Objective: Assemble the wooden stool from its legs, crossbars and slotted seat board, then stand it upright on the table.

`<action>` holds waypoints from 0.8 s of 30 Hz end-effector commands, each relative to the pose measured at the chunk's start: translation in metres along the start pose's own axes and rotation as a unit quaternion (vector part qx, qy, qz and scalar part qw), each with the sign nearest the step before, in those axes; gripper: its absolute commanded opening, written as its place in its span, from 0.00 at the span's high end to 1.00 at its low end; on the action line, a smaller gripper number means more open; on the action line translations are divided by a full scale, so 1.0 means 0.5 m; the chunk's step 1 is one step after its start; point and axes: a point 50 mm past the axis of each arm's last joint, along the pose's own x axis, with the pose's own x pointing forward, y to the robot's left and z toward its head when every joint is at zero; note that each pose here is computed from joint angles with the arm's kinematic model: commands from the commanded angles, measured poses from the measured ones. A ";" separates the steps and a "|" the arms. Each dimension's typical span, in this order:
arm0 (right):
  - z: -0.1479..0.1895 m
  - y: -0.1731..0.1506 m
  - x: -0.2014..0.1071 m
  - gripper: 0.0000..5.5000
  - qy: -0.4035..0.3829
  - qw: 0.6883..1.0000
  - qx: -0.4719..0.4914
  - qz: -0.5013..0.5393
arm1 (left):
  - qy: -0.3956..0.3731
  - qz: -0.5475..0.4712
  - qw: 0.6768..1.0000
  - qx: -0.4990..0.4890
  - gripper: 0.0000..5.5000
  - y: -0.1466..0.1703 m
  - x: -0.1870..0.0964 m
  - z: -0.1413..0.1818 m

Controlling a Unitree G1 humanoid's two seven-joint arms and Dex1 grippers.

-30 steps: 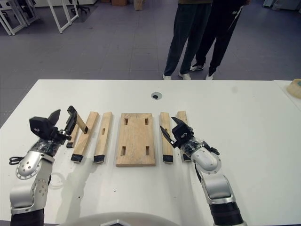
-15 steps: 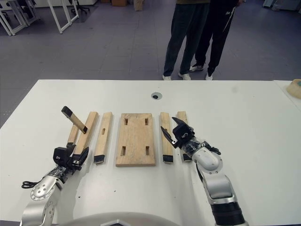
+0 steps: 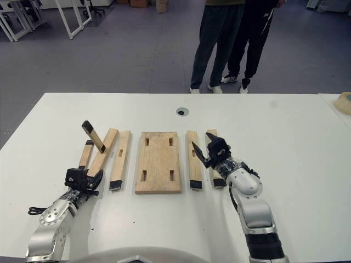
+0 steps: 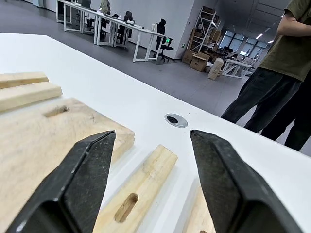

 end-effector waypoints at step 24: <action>0.174 0.025 0.013 0.00 -0.060 0.746 0.498 0.438 | -0.007 -0.621 0.738 -0.262 0.63 -0.232 -0.012 0.284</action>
